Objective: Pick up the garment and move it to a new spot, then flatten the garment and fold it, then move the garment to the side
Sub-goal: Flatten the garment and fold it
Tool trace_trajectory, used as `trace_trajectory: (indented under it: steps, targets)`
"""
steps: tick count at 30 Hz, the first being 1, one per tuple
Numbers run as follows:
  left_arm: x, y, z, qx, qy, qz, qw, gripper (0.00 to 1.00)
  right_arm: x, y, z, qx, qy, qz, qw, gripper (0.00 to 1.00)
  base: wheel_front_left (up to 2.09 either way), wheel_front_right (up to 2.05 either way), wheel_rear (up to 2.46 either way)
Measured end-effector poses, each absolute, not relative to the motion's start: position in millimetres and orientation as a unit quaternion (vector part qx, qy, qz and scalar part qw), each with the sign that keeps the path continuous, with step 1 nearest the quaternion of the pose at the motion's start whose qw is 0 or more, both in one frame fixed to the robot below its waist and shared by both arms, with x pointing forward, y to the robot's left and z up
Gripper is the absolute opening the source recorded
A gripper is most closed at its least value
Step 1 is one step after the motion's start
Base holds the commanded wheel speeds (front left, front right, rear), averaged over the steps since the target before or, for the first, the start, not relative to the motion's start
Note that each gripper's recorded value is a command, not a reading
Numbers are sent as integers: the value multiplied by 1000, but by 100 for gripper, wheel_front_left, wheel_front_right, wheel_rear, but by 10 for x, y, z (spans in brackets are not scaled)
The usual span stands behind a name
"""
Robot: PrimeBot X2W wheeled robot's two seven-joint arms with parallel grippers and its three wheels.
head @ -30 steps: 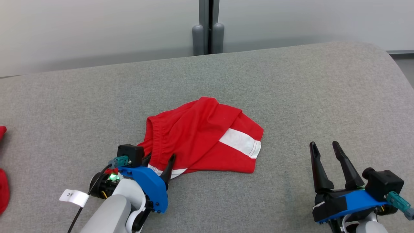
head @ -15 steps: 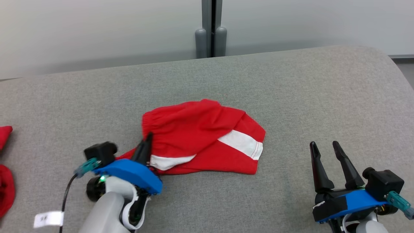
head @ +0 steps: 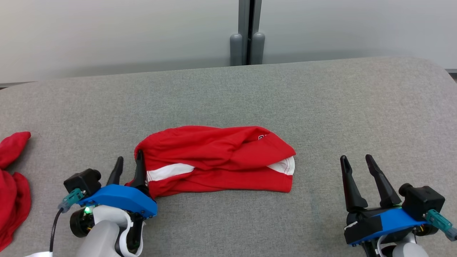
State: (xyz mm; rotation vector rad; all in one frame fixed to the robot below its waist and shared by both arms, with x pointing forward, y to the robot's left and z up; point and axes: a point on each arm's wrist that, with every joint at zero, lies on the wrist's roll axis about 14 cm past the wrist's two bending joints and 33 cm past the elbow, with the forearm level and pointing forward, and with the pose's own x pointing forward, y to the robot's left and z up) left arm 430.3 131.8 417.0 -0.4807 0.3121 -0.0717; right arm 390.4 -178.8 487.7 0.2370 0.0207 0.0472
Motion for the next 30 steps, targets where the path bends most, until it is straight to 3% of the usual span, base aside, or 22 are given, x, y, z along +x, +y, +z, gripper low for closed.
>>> trace_trajectory:
  steps: [7, 18, 30]
  targets:
    - [4342, 1423, 4375, -209, 105, -46, 971, 100, 3903, -1784, 4876, 119, 10, 24, 993, 100, 0, 0, 0]
    - [4040, 1465, 4735, -159, 27, -77, 984, 100, 3916, -1818, 4919, 118, 4, 20, 993, 100, 0, 0, 0]
    - [3800, 1420, 4721, -86, 22, -101, 991, 100, 3851, -1844, 4930, 114, 11, 17, 993, 100, 0, 0, 0]
